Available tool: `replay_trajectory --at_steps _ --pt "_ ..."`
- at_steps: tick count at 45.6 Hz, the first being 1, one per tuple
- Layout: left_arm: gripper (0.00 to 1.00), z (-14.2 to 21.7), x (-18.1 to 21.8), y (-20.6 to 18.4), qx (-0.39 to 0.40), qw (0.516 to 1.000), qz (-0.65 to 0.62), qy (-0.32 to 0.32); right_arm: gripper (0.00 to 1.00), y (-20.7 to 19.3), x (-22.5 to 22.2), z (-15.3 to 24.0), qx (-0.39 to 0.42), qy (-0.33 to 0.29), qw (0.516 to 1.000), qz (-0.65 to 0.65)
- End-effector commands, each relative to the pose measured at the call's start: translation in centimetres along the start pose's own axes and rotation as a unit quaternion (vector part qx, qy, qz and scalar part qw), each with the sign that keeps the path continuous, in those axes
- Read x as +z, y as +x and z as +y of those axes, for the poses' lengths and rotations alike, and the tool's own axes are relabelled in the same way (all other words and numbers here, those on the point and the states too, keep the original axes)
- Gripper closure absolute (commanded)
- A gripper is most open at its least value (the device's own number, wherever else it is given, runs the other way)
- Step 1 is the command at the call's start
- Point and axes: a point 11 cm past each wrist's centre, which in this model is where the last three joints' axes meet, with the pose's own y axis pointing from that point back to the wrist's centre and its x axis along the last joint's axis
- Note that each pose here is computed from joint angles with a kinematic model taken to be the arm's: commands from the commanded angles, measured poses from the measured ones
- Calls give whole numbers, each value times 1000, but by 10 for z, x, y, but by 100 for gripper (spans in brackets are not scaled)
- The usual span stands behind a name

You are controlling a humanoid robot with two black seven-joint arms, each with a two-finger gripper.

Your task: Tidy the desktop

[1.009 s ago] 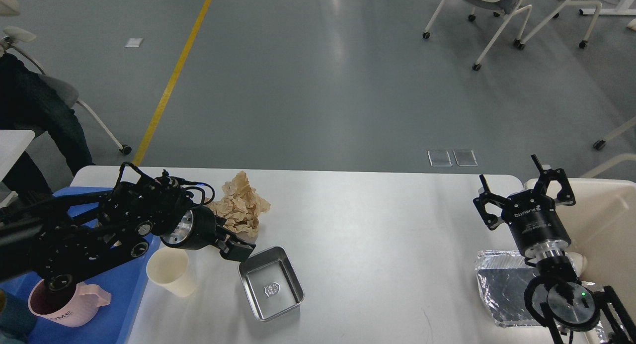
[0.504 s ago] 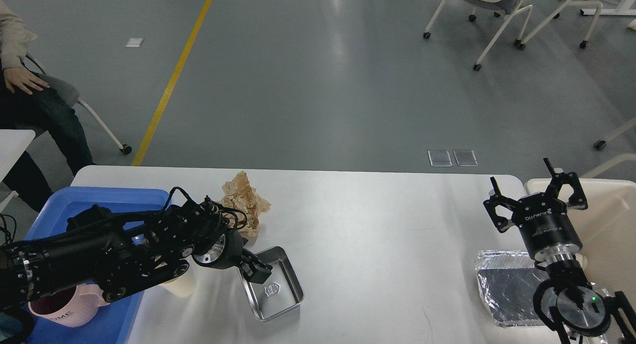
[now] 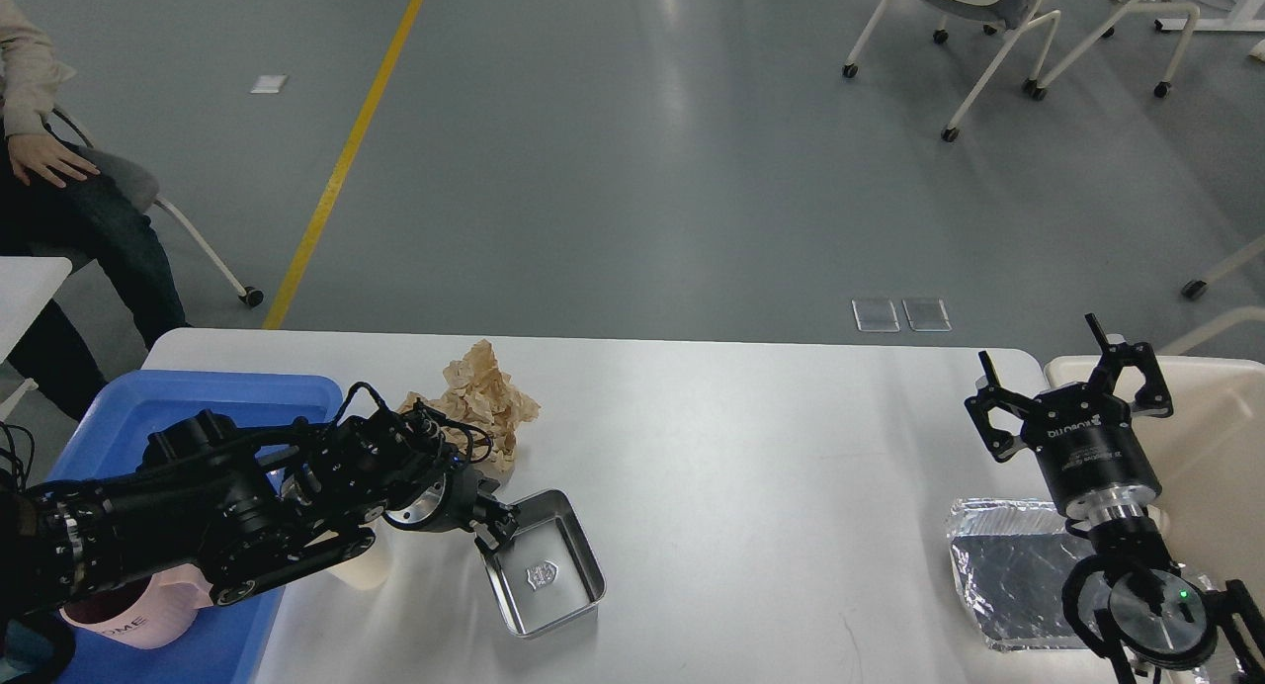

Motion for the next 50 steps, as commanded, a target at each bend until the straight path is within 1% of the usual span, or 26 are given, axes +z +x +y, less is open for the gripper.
replay_trajectory --at_steps 1,9,17,23,29,33,38,42,50 --pt "100 -5 6 1 -2 1000 -2 -4 0 0 -1 0 0 5 1000 0" --pt "100 -12 18 4 -2 1000 -1 -14 0 0 -1 0 0 8 1000 0" --pt "100 -4 20 29 18 999 10 -25 0 0 -3 0 0 9 1000 1" --pt "100 24 11 82 71 995 49 -41 0 0 -3 0 0 9 1000 0" --pt "100 64 5 130 99 991 70 -64 0 -1 -2 0 -2 9 1000 -1" --pt "100 94 -5 150 113 988 76 -67 0 -6 -3 -1 -9 11 1000 0" --pt "100 122 -20 162 122 989 68 -54 0 -12 -4 -1 -16 12 1000 0" --pt "100 127 -24 161 123 989 71 -52 0 -16 -3 -1 -22 11 1000 0" --pt "100 124 -24 155 119 989 72 -50 0 -16 -2 -1 -22 10 1000 0"
